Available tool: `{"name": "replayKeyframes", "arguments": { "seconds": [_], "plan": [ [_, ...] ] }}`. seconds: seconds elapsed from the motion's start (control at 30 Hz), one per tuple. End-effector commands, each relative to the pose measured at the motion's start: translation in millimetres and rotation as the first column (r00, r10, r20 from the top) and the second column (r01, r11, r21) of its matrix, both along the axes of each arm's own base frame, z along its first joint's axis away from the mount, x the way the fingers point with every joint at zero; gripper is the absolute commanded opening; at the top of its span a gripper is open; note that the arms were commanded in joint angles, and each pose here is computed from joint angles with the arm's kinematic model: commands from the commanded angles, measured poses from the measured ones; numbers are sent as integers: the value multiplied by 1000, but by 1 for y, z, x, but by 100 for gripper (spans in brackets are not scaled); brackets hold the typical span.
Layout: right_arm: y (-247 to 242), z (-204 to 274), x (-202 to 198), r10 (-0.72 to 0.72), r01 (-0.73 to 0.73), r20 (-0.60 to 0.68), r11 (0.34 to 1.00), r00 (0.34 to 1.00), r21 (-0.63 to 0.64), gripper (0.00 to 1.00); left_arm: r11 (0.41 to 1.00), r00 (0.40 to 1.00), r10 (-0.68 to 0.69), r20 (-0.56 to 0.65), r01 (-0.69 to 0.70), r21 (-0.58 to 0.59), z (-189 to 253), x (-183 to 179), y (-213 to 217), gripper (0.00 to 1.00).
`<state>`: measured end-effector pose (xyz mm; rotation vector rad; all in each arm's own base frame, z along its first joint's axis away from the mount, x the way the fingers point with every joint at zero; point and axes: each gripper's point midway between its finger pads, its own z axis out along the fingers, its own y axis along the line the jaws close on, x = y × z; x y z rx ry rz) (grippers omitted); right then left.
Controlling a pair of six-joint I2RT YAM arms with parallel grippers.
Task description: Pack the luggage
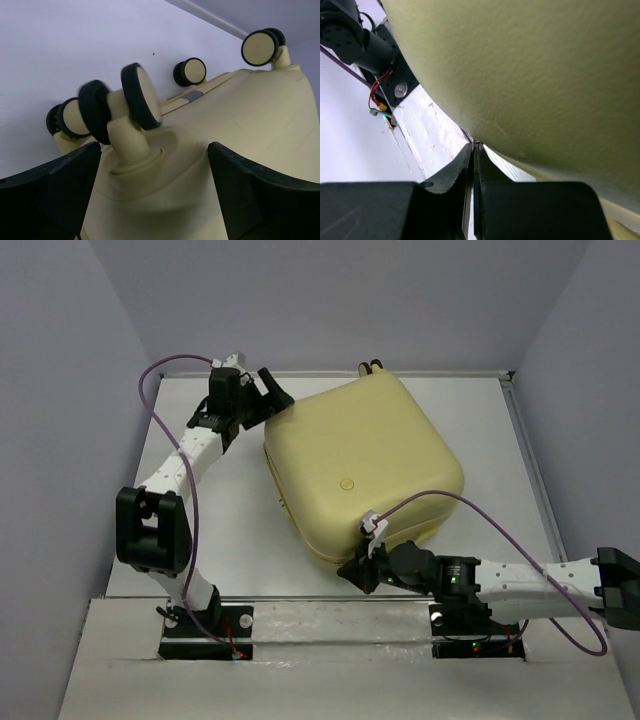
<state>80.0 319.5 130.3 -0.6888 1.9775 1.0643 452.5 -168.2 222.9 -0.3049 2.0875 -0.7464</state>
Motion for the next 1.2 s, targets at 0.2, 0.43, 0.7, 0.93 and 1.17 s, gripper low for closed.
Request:
{"name": "replayKeyframes", "arguments": {
  "seconds": [0.2,0.43,0.7,0.93,1.17],
  "plan": [
    [11,40,-14,61,-60,-5,990,998,129,7,998,999,6,53,-3,-55,19,26,-7,99],
    [12,38,-12,52,-51,-5,992,999,116,7,996,999,14,42,-10,-90,8,46,-12,98],
    [13,36,-14,56,-53,-21,992,998,118,7,984,997,46,65,-34,-176,4,50,-5,93],
    [13,37,-7,24,-22,-8,993,1000,112,7,979,998,16,66,-2,-206,3,59,-14,82],
    [2,39,35,-120,114,52,989,991,97,7,957,987,75,145,-31,-289,17,63,5,6]
  ]
}}
